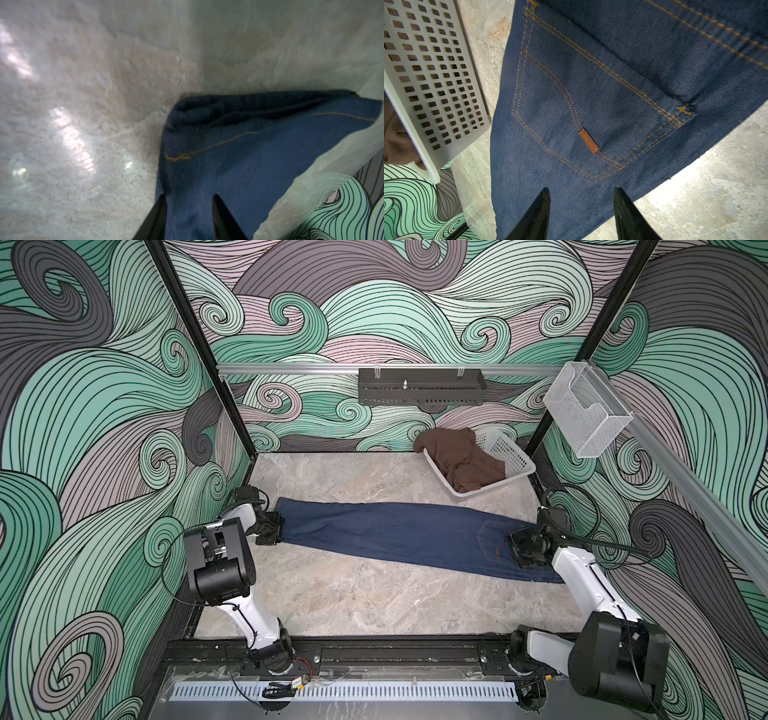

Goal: Fold and stack the trousers
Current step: Smooth out the trousers at the center of the table.

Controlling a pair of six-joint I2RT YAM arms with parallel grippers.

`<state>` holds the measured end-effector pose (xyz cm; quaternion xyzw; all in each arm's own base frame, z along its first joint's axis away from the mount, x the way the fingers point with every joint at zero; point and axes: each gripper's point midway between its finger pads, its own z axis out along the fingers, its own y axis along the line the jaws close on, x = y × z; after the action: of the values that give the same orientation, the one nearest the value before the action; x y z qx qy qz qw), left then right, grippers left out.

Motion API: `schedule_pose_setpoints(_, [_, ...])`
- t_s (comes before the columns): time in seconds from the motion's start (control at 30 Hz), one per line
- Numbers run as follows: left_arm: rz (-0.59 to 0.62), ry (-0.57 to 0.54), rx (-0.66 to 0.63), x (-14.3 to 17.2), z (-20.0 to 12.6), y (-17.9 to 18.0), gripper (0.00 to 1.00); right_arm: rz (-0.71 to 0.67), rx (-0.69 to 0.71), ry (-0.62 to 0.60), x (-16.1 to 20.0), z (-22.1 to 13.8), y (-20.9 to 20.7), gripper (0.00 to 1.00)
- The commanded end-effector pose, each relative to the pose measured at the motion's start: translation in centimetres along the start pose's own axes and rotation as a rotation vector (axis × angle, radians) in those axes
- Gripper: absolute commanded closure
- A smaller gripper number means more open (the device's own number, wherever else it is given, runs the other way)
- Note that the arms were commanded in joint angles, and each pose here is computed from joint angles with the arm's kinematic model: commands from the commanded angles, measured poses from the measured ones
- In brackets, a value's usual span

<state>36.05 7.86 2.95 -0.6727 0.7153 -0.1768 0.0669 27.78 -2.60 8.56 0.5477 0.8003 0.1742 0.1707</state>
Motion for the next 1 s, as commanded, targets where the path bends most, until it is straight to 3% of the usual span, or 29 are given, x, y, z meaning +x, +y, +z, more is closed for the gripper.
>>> schedule_pose_setpoints(0.0, [-0.021,-0.039,0.001,-1.2,-0.1,-0.5,0.66,-0.008,0.017,0.019,0.5,0.5,-0.4,0.5])
schedule_pose_setpoints(0.27, [-0.01,-0.047,-0.04,-1.8,1.1,-0.1,0.76,-0.006,0.017,0.031,0.8,0.6,-0.4,0.5])
schedule_pose_setpoints(0.5, [0.013,-0.057,-0.002,-1.8,0.0,-1.3,1.0,-0.006,0.003,0.067,1.8,-0.6,-0.5,0.47])
schedule_pose_setpoints(0.73, [0.116,-0.112,0.083,-2.2,-4.4,-4.9,1.0,0.021,-0.003,0.143,4.0,-1.5,-1.5,0.31])
schedule_pose_setpoints(0.97, [0.153,-0.073,0.091,-1.7,-3.6,-5.5,1.0,0.061,0.011,0.156,5.1,-1.8,-3.0,0.26])
